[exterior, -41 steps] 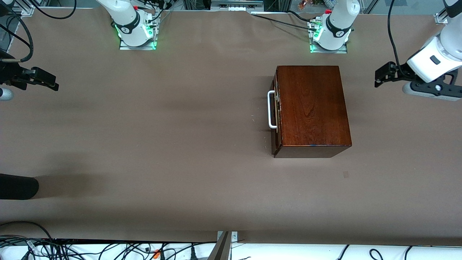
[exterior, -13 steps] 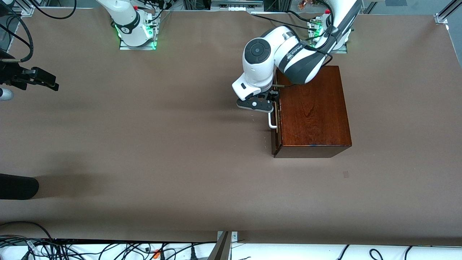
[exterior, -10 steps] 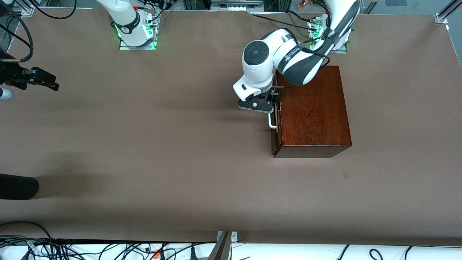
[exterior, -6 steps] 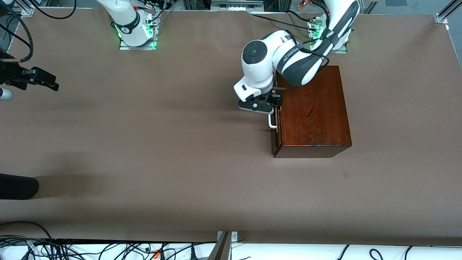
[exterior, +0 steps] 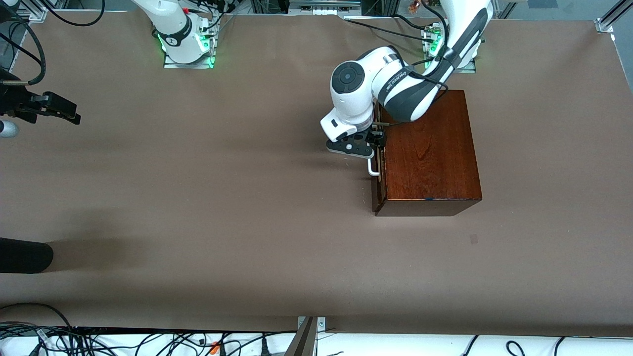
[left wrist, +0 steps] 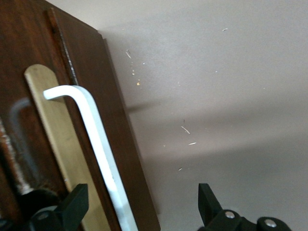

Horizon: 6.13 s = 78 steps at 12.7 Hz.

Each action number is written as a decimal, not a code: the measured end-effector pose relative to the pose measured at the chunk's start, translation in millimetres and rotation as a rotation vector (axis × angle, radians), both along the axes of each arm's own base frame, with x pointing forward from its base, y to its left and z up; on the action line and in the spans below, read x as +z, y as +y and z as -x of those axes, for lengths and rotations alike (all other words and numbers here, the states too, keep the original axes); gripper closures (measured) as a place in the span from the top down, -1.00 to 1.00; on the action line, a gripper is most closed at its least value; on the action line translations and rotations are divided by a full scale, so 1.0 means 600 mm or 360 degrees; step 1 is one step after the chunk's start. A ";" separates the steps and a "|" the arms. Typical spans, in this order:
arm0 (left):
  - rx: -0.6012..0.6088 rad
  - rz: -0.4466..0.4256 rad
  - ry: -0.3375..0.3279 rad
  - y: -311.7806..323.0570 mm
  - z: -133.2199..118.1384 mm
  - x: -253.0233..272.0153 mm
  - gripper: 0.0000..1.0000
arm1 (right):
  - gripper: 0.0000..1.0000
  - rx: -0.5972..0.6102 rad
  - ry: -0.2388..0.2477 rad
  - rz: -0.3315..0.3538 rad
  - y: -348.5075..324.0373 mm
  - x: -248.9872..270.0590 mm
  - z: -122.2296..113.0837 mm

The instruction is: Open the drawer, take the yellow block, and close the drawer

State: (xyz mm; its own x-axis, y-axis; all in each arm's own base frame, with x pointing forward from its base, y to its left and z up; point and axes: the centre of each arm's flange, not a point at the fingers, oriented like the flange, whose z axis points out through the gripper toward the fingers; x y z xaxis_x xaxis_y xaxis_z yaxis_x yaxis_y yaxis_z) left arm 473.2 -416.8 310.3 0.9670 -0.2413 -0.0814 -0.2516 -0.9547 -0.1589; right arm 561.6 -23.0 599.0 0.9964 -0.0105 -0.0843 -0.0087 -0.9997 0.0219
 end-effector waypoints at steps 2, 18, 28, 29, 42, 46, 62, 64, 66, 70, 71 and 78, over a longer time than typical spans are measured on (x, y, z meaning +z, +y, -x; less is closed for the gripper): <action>0.0013 0.0013 -0.0011 -0.003 0.001 -0.001 1.00 | 1.00 0.0000 0.0000 0.0000 0.000 0.000 0.000; 0.0150 0.0097 -0.0083 -0.043 0.020 -0.036 1.00 | 1.00 0.0000 0.0000 0.0000 0.000 0.000 0.000; 0.0220 0.0270 -0.0090 -0.138 0.017 -0.019 1.00 | 1.00 -0.0001 0.0000 0.0000 0.000 0.000 0.000; 0.0218 0.0273 -0.0088 -0.142 0.017 -0.020 1.00 | 1.00 -0.0001 0.0000 0.0000 0.000 0.000 0.000; 0.0250 0.0355 -0.0091 -0.195 0.018 -0.011 1.00 | 1.00 -0.0001 0.0000 0.0000 0.000 0.000 0.000; 0.0238 0.0354 -0.0092 -0.207 0.023 0.002 1.00 | 1.00 -0.0001 0.0000 0.0000 0.000 0.000 0.000; 0.0051 0.0177 0.0158 0.184 -0.179 0.375 1.00 | 1.00 -0.0347 -0.0035 -0.0129 0.169 0.032 0.014; -0.0007 0.0189 0.0194 0.267 -0.201 0.397 1.00 | 1.00 -0.0610 -0.0017 -0.0106 0.281 0.032 0.035; -0.0076 0.0194 0.0219 0.319 -0.210 0.410 1.00 | 1.00 -0.0879 -0.0016 -0.0093 0.403 0.025 0.066; -0.0210 0.0237 0.0260 0.416 -0.218 0.441 1.00 | 1.00 -0.1451 0.0029 -0.0083 0.642 -0.042 0.138; -0.0209 0.0254 0.0259 0.439 -0.216 0.452 1.00 | 1.00 -0.1607 0.0027 -0.0079 0.695 -0.068 0.153; -0.0117 0.0268 0.0157 0.599 -0.155 0.483 1.00 | 1.00 -0.2347 -0.0122 -0.0060 0.998 -0.268 0.236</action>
State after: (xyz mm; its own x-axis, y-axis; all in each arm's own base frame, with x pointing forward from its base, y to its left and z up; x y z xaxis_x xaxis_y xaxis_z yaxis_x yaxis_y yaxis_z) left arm 566.2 -57.5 600.3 0.9356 -0.3293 -0.1276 -0.3282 -0.9441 0.0300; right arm 420.0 576.0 438.4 0.0894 -0.9944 -0.0561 -0.9949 -0.0866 -0.0509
